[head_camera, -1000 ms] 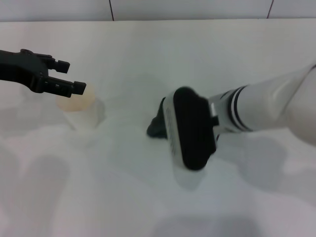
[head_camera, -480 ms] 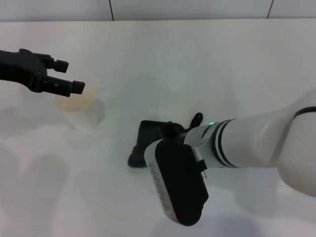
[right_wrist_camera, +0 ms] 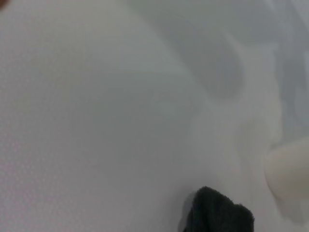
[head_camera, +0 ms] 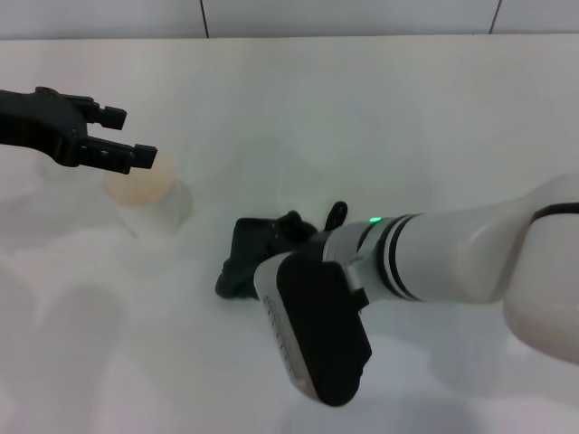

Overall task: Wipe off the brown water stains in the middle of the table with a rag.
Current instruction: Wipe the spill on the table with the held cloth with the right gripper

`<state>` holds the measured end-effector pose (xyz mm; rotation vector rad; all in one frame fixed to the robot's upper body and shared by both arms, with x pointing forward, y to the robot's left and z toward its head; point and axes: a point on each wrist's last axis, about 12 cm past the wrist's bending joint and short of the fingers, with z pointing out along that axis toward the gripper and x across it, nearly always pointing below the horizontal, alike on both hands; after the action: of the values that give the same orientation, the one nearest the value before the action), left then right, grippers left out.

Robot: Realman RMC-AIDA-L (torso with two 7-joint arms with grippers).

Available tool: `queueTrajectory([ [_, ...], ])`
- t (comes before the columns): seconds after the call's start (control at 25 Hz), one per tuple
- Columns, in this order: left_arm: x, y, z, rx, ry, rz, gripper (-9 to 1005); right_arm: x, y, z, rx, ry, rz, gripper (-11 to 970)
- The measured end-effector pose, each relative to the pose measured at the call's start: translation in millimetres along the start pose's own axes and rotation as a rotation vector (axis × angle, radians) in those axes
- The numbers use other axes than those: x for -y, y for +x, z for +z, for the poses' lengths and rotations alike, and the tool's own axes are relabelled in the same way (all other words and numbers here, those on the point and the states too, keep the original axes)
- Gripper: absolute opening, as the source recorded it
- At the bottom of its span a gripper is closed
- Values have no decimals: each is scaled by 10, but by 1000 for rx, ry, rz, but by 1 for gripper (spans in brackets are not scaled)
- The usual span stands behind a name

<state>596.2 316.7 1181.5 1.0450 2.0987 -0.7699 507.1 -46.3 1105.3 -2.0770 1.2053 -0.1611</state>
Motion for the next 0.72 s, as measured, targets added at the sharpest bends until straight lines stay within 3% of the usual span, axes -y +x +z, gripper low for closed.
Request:
queueTrajectory([
  [0.44, 6, -12, 16, 1, 4, 0, 883, 141, 321, 53, -62, 52, 89, 95],
  [0.52, 7, 0, 13, 0, 3, -3, 884, 222, 491, 12, -102, 82, 140, 95],
  [0.72, 5, 31, -1, -3, 1, -9, 884, 254, 657, -61, -145, 89, 199, 97],
])
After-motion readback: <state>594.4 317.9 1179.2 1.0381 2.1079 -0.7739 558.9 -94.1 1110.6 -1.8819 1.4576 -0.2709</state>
